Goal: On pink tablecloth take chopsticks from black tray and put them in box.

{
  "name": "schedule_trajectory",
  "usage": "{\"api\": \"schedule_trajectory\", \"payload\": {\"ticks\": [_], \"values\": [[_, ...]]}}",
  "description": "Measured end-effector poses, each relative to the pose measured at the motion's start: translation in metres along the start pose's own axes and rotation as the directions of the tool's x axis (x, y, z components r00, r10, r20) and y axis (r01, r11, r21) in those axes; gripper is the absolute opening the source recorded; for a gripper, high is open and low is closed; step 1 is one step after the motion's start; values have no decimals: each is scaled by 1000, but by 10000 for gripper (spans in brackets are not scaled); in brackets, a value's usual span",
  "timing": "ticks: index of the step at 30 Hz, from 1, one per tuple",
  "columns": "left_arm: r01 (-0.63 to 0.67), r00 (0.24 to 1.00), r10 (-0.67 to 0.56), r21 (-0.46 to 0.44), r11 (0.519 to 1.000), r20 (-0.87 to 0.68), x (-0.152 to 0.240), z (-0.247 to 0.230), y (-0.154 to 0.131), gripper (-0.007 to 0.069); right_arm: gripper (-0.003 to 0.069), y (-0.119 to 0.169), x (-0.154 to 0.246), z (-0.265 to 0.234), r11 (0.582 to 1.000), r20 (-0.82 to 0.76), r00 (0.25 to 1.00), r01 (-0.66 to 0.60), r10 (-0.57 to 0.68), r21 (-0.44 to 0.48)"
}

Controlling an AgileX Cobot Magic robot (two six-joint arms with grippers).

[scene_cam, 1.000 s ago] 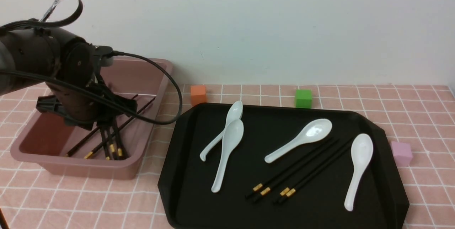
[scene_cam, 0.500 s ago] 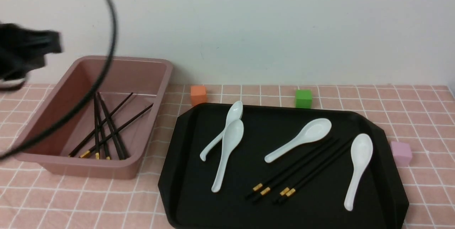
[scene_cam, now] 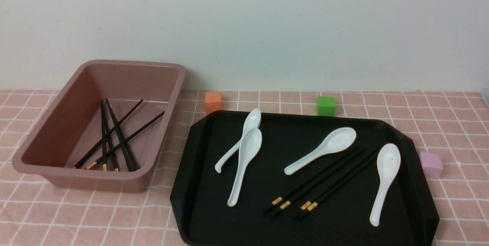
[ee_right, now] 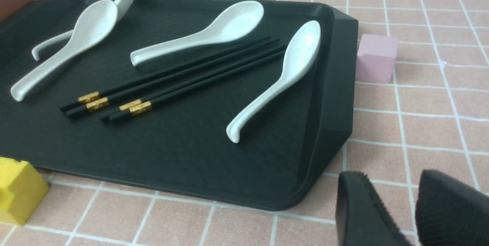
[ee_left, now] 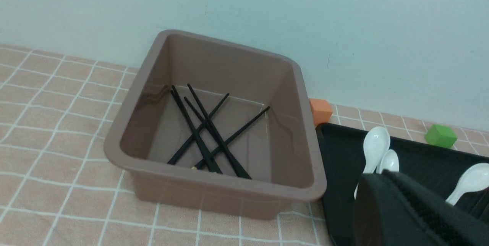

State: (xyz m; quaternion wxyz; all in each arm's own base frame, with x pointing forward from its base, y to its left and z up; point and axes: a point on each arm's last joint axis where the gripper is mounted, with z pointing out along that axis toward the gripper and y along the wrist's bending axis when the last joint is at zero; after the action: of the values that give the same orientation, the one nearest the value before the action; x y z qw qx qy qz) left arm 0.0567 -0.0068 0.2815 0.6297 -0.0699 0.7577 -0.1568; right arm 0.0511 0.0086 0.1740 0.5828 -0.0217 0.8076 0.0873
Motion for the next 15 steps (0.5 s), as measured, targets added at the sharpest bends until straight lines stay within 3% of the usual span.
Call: {"api": "schedule_trajectory", "payload": {"ticks": [15], "values": [[-30,997,27,-49,998,-71,14,0,7,-13,240,0,0,0,1000,0,1000,0,0,0]]}}
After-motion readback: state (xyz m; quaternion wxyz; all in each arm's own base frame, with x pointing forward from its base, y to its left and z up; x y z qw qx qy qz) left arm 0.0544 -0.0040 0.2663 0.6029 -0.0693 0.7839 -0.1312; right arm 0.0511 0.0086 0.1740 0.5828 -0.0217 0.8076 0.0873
